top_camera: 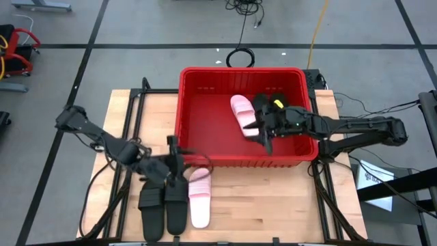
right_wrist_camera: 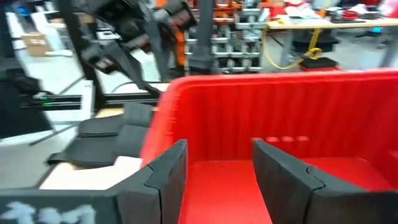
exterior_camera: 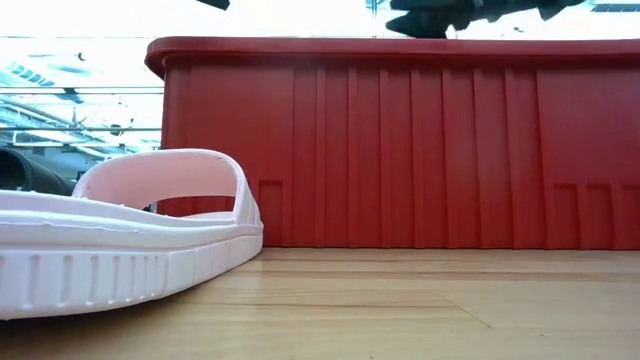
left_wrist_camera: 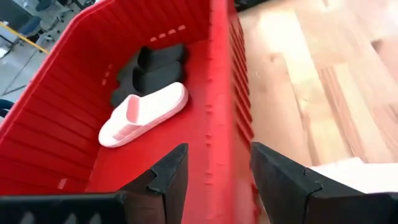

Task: Pick and place slides into bin
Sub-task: Put the pink slide into the red bin

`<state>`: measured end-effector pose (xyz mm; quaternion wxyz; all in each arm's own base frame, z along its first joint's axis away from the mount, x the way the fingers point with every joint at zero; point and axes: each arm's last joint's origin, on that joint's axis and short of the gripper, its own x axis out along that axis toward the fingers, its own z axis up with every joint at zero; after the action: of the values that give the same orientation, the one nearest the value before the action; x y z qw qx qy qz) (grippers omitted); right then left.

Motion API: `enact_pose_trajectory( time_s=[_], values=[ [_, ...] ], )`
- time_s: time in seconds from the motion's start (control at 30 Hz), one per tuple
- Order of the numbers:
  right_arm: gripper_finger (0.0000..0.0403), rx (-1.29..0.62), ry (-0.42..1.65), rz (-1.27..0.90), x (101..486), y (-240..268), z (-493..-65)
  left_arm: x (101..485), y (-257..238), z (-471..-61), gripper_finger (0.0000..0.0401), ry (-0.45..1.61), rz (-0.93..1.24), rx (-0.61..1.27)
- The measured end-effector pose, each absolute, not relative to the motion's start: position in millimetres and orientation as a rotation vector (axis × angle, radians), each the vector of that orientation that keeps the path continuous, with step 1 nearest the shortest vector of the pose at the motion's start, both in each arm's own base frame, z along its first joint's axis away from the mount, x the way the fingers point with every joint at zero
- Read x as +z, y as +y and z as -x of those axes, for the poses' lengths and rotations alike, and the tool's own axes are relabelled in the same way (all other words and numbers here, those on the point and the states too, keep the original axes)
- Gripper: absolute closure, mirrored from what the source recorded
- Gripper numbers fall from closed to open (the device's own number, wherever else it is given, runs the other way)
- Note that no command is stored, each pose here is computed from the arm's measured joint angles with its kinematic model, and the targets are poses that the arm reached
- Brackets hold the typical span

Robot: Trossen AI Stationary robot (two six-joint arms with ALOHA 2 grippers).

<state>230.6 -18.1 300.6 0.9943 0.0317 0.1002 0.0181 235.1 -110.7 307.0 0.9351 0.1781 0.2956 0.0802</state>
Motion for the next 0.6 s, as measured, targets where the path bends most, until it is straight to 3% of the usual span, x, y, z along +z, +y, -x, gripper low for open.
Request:
enact_pose_trajectory(
  time_s=[0.33,0.6],
  values=[
    [0.0232,0.18,0.134,-0.091,307.7,16.0,-231.9,267.1,-170.7,-249.6,0.0226,0.591,-0.43,0.103],
    [0.0232,0.253,0.08,-0.086,313.2,32.8,-230.7,263.2,-208.3,-246.8,0.0226,0.556,-0.428,0.025]
  ],
)
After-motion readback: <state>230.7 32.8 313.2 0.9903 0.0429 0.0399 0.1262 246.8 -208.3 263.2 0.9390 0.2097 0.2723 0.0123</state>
